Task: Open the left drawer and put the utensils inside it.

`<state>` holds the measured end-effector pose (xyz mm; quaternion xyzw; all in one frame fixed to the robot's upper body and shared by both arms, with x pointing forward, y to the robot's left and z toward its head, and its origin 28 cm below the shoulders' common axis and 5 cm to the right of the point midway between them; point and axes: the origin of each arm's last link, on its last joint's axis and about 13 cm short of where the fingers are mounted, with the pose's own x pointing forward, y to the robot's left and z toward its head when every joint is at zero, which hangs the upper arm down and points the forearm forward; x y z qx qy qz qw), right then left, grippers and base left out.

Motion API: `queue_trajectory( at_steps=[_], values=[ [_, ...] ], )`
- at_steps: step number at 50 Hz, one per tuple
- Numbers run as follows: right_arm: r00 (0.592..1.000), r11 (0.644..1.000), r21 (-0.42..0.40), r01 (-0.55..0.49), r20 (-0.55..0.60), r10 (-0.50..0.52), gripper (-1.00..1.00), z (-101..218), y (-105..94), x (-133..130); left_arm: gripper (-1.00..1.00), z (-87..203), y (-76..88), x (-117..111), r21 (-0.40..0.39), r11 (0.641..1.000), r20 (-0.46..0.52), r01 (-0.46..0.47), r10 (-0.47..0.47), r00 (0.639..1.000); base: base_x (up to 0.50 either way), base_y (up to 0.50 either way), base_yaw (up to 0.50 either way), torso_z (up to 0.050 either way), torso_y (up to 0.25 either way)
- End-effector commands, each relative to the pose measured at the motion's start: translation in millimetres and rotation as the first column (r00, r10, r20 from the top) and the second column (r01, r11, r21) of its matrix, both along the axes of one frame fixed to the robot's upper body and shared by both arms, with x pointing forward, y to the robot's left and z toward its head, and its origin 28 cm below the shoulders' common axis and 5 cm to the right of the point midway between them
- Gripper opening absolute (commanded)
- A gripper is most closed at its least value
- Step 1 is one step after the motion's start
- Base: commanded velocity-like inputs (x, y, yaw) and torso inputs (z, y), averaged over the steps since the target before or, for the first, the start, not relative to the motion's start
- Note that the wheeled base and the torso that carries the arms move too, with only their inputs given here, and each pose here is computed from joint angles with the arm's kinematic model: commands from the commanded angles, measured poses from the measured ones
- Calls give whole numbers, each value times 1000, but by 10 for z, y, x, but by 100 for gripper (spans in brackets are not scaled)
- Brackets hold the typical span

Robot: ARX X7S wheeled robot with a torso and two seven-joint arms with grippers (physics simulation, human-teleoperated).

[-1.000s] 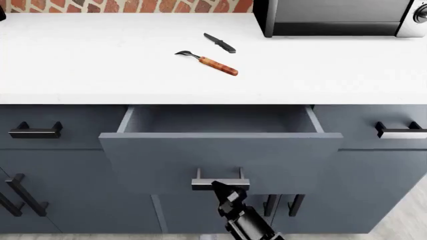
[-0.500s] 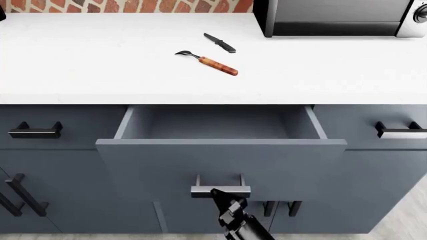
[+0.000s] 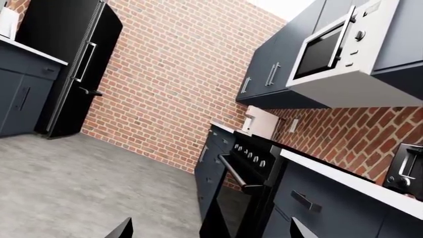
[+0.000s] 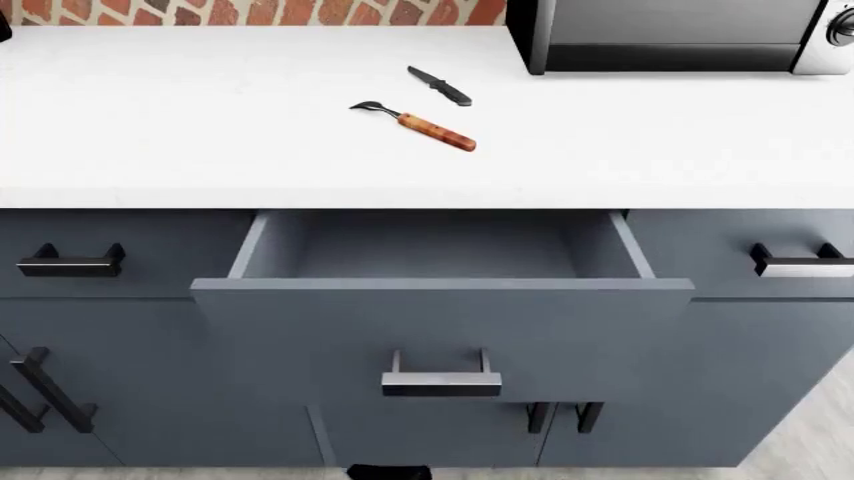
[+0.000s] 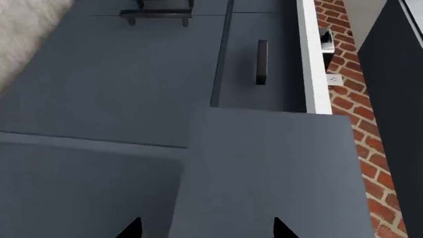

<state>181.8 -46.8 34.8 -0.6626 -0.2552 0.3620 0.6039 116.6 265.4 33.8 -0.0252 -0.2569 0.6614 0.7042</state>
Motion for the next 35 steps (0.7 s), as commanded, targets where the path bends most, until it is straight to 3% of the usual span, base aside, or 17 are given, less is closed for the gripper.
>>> queue_trajectory(
  at_steps=[1,13,17,19,25,28,34,35],
  values=[
    [999,999,19,-30,-24,31,100,-26,43,-77,100,7,-7,-1,3,1000,2,2,-2,1000,0,0,0,0,0],
    [999,997,60,-48,-11,49,100,-28,42,-77,100,19,-10,-6,18,1000,14,1,-1,1000,0,0,0,0,0],
    [996,978,197,-74,55,65,100,-37,34,-82,100,11,-9,-2,13,1000,13,3,-3,1000,0,0,0,0,0],
    [993,954,283,-102,94,78,100,173,73,-110,100,18,-13,-1,12,1000,14,5,-6,1000,0,0,0,0,0],
    [972,857,479,-191,211,99,100,496,160,-202,100,31,-16,-4,14,1000,22,9,-9,1000,0,0,0,0,0],
    [962,770,591,-239,251,106,100,610,190,-218,100,32,-16,-6,14,1000,23,9,-9,1000,0,0,0,0,0],
    [943,619,726,-299,325,74,100,791,201,-205,100,41,-23,1,17,1000,25,11,-11,1000,0,0,0,0,0],
    [938,577,754,-314,341,65,100,832,203,-204,100,42,-23,2,17,1000,25,11,-12,1000,0,0,0,0,0]
  ],
)
